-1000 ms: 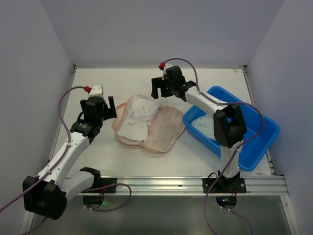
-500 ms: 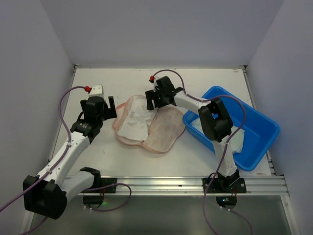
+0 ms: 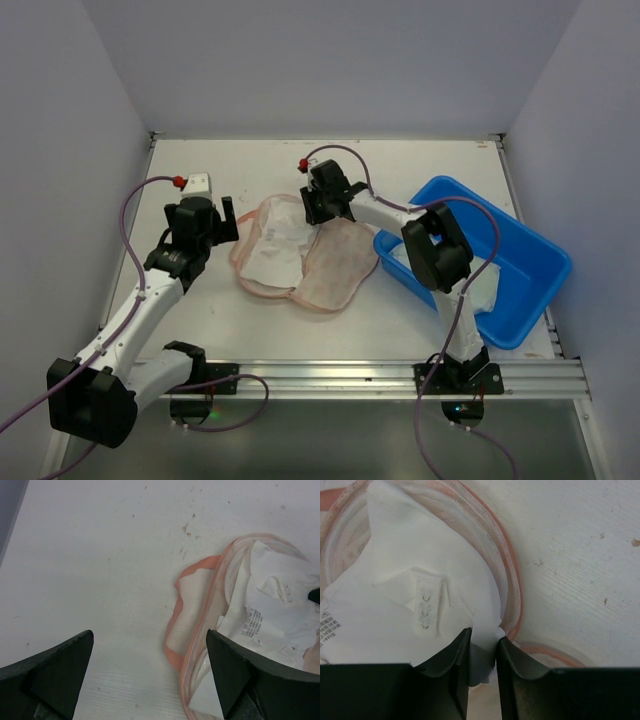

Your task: Unzip the laundry bag and remove the bra

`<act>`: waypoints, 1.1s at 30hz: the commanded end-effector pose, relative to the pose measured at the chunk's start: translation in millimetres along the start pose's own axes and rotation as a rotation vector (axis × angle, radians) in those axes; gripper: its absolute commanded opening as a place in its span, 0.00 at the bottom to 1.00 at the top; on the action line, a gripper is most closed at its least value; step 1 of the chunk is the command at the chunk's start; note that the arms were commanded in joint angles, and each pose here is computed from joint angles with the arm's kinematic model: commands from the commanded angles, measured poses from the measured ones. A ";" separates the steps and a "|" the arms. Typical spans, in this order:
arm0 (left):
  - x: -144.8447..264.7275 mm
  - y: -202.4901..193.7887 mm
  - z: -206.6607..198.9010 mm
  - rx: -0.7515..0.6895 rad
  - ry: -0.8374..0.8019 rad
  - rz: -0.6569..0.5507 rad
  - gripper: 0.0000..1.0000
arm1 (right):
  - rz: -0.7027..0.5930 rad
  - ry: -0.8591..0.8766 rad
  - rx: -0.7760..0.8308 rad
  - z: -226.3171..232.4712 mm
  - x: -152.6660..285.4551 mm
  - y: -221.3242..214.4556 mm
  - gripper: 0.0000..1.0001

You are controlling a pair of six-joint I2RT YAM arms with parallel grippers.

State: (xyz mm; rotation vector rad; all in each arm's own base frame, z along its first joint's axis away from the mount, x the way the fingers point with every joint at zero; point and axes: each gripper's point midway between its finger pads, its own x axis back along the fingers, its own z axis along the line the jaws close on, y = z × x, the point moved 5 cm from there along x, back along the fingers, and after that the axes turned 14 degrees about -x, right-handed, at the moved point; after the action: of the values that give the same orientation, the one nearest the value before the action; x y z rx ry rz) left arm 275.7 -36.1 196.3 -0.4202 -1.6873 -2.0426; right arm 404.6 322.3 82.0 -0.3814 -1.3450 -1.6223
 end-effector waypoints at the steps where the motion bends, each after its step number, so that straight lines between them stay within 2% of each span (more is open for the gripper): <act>1: -3.3 2.5 4.3 0.003 0.028 -0.024 0.98 | -0.101 -0.028 0.048 11.4 26.8 23.4 0.27; 4: -3.3 2.5 4.2 0.005 0.028 -0.024 0.98 | -0.124 -0.037 0.060 18.2 35.7 27.6 0.24; 9: -2.8 2.8 4.6 0.005 0.030 -0.024 0.98 | -0.170 -0.041 0.072 31.4 54.3 36.1 0.05; 12: -2.2 3.3 5.0 0.006 0.031 -0.026 0.98 | -0.206 -0.026 0.072 43.5 70.7 43.7 0.00; 20: 0.6 5.0 7.9 0.013 0.046 -0.036 0.98 | -0.318 0.068 0.021 81.7 135.0 75.7 0.00; 25: 3.3 6.3 10.1 0.020 0.056 -0.047 0.98 | -0.468 0.100 -0.057 95.2 205.8 107.5 0.00; 33: 5.6 8.4 11.6 0.026 0.060 -0.057 0.98 | -0.702 0.023 -0.211 72.6 327.0 139.5 0.00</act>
State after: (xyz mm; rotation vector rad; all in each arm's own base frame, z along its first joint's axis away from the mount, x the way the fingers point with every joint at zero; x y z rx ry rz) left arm 272.6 -32.6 197.6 -0.3893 -1.6829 -2.0423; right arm 348.6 287.9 365.5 -0.0316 -1.3983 -2.1319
